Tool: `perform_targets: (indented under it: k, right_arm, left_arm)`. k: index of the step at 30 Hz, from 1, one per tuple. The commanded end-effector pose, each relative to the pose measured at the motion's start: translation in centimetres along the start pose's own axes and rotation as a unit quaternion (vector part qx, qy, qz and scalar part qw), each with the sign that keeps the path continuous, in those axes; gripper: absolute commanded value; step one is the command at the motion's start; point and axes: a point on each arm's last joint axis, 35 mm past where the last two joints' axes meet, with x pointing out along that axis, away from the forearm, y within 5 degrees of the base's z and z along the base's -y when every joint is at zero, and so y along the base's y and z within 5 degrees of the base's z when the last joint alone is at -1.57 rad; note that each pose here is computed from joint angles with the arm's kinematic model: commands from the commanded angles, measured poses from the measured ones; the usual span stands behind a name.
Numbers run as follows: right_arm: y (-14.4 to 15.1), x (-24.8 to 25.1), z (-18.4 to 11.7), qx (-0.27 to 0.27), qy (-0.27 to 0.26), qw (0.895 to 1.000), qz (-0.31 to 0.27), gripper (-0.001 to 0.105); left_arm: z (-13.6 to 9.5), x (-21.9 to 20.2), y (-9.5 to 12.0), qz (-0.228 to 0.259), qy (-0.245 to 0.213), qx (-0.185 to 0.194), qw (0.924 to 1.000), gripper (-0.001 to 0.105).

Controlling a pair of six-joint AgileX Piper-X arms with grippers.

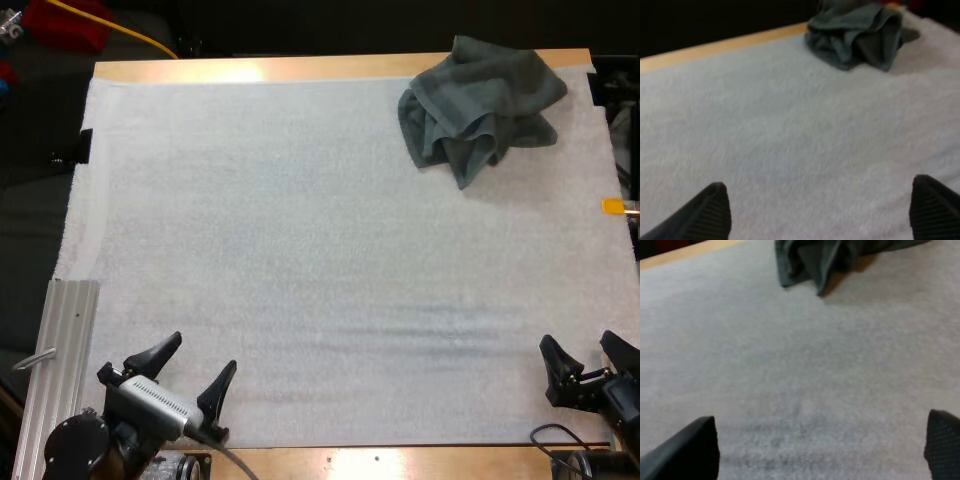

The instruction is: Pick towel from pile, fold and stack

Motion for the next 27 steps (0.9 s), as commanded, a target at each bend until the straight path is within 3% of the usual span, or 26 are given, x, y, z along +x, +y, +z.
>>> perform_targets:
  k: [1, 13, 27]
  right_arm:
    - [0.1, -0.2, 0.4, 0.007, -0.01, 1.0, 0.018, 0.081]
    - [0.2, -0.2, 1.8, 0.042, -0.068, 0.996, 0.043, 0.081]
    - [-1.6, 4.2, 6.8, 0.056, -0.027, 0.997, 0.05, 0.081]
  left_arm:
    - [0.8, -0.2, -0.2, -0.014, -0.013, 0.004, 0.9998, 0.071]
    - [2.4, -1.0, -0.9, -0.033, -0.063, 0.012, 0.9974, 0.07]
    - [2.5, -1.0, -0.9, -0.034, -0.07, 0.016, 0.9969, 0.07]
